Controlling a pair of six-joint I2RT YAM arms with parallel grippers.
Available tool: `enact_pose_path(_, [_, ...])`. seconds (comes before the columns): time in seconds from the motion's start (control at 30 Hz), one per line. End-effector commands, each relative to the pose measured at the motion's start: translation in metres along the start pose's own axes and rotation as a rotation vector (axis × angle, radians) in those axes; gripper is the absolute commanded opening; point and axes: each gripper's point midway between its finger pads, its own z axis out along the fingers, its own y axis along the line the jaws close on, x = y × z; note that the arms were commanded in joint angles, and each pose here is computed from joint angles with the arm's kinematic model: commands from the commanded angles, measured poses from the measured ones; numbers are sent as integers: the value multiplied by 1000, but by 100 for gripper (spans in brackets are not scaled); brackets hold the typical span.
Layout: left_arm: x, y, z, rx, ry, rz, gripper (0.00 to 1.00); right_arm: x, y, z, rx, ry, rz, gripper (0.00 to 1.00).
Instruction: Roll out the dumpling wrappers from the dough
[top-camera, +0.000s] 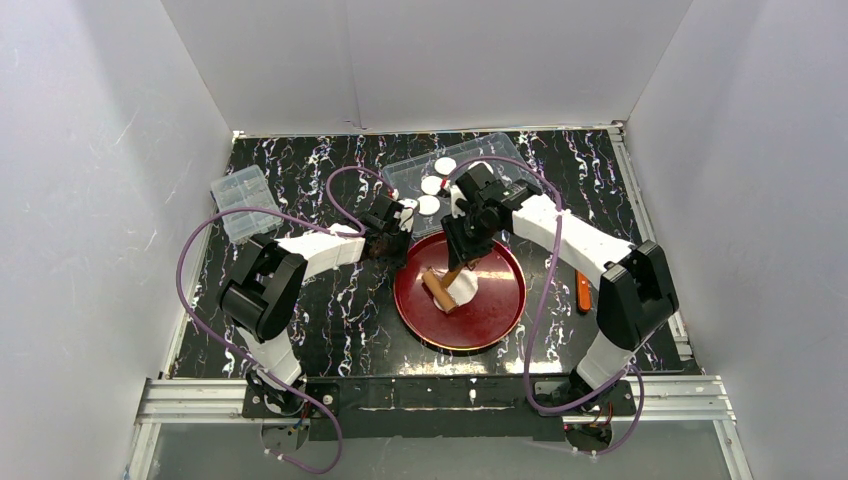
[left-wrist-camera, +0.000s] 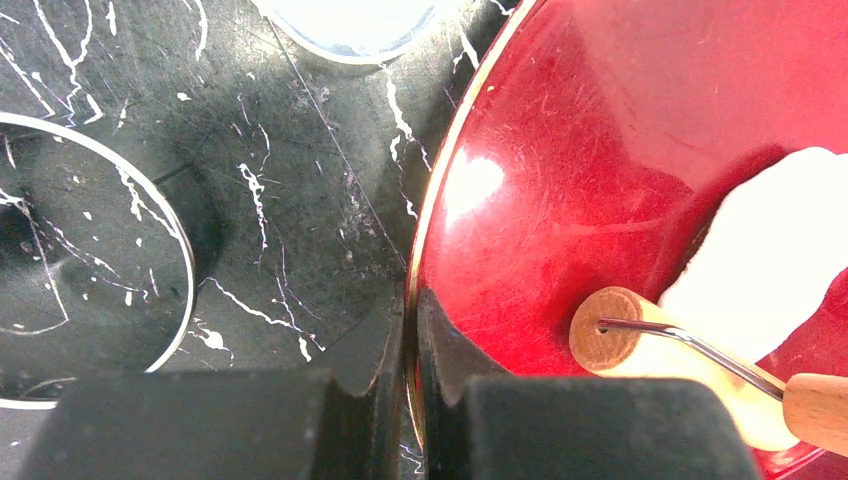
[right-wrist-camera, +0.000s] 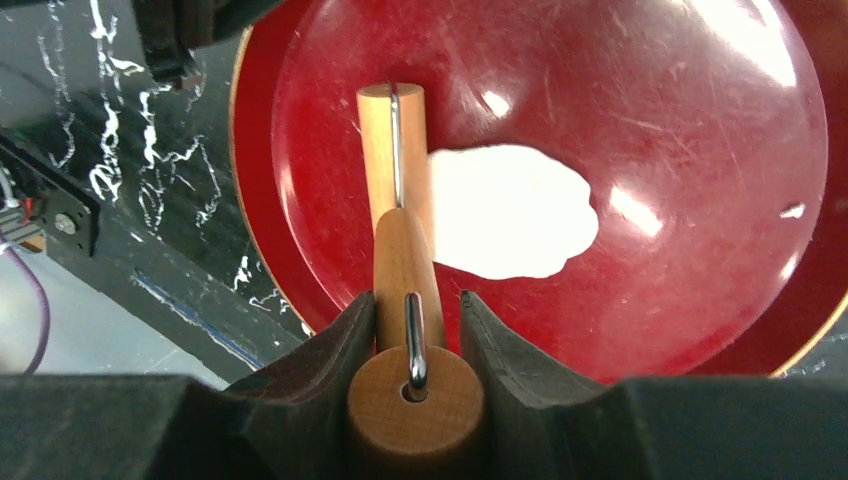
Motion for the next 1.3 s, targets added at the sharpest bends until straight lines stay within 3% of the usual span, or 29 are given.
enact_pose_path(0.0, [40, 22, 3, -94, 137, 37, 0, 15, -11, 19, 22, 50, 9, 1])
enact_pose_path(0.27, [40, 22, 4, -97, 137, 39, 0, 43, -6, 46, 8, 118, 40, 1])
enact_pose_path(0.6, [40, 23, 3, -101, 137, 38, 0, 40, 10, 55, -25, 128, 25, 1])
enact_pose_path(0.73, [41, 23, 5, -99, 144, 37, 0, 20, 31, 35, -101, 73, 9, 1])
enact_pose_path(0.93, [40, 23, 4, -100, 140, 38, 0, -19, 74, -31, -249, -97, -55, 1])
enact_pose_path(1.1, [40, 22, 3, -98, 139, 39, 0, -30, 64, -61, -202, -164, -63, 1])
enact_pose_path(1.27, [41, 22, 4, -98, 140, 39, 0, -21, 37, -56, -131, -130, -14, 1])
